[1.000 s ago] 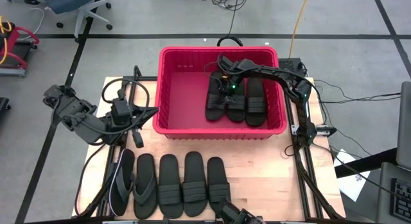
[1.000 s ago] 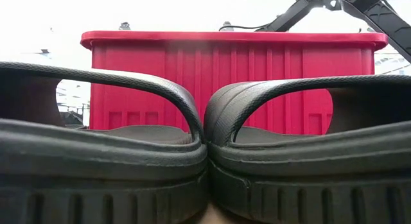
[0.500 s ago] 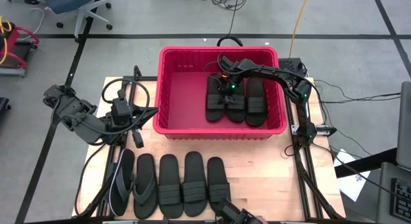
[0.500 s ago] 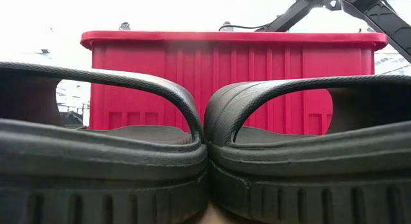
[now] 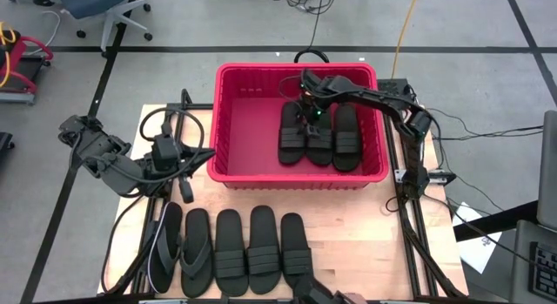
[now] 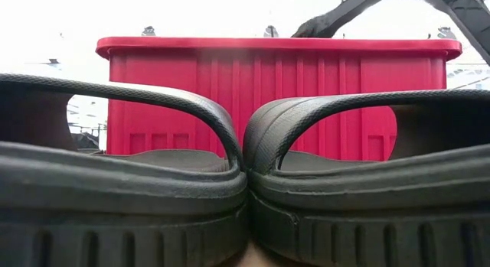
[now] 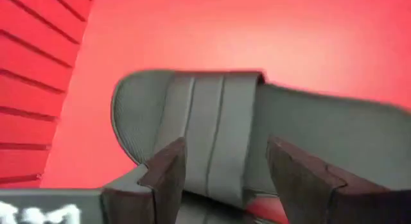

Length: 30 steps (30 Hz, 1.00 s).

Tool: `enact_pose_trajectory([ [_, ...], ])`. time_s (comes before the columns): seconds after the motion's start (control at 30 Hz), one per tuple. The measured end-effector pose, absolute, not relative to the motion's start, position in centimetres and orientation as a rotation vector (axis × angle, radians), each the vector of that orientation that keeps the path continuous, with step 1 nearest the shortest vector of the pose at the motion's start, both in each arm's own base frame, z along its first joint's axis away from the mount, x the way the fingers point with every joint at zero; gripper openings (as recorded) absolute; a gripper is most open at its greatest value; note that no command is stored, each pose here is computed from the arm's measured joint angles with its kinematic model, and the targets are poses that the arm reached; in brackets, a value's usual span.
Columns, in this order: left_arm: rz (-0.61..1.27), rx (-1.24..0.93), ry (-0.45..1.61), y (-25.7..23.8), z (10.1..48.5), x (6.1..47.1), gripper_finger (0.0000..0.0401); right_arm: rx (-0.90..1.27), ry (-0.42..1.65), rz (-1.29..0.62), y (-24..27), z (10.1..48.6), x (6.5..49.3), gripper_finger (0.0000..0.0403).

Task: Pick and place slides into bin
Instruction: Put the black slide into the red bin

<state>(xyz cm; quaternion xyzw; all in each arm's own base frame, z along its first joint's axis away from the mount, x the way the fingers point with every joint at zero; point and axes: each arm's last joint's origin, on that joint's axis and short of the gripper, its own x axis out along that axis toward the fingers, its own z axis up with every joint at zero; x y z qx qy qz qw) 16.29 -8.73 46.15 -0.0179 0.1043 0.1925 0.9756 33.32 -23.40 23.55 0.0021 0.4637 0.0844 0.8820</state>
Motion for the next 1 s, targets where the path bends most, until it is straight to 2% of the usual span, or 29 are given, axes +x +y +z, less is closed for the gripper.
enact_pose_trajectory([
  [0.1, 0.378, -0.036, 0.214, -8.8, 46.1, 16.3, 0.0021, -0.029, 0.898, 0.153, -22.4, 26.5, 32.8, 0.0199],
  [0.2, 0.377, -0.031, 0.219, -8.7, 46.1, 16.3, 0.0021, 0.009, 0.723, 0.218, -20.8, 30.5, 32.0, 0.0177],
  [0.3, 0.348, -0.033, 0.234, -8.6, 46.0, 16.1, 0.0021, 0.026, 0.512, 0.312, -18.4, 35.1, 30.9, 0.0127],
  [0.43, 0.328, -0.027, 0.241, -8.6, 46.1, 15.9, 0.0021, -0.068, 0.358, 0.362, -14.2, 40.3, 28.8, 0.003],
  [0.53, 0.33, -0.008, 0.259, -8.5, 45.9, 15.8, 0.0021, -0.061, 0.312, 0.401, -11.0, 42.5, 27.6, 0.0011],
  [0.63, 0.331, 0.001, 0.283, -8.4, 45.6, 15.7, 0.0021, 0.004, 0.355, 0.366, -7.7, 42.3, 27.0, 0.0005],
  [0.73, 0.32, 0.007, 0.292, -8.5, 45.5, 15.7, 0.0021, 0.051, 0.402, 0.32, -4.1, 40.6, 26.5, 0.0002],
  [0.87, 0.312, 0.028, 0.302, -8.5, 45.5, 15.7, 0.0021, 0.161, 0.326, 0.311, 0.4, 38.0, 25.6, 0.0001],
  [1.0, 0.223, 0.05, 0.339, -8.9, 45.3, 16.0, 0.002, 0.225, 0.199, 0.26, 3.4, 36.0, 23.5, 0.0],
])
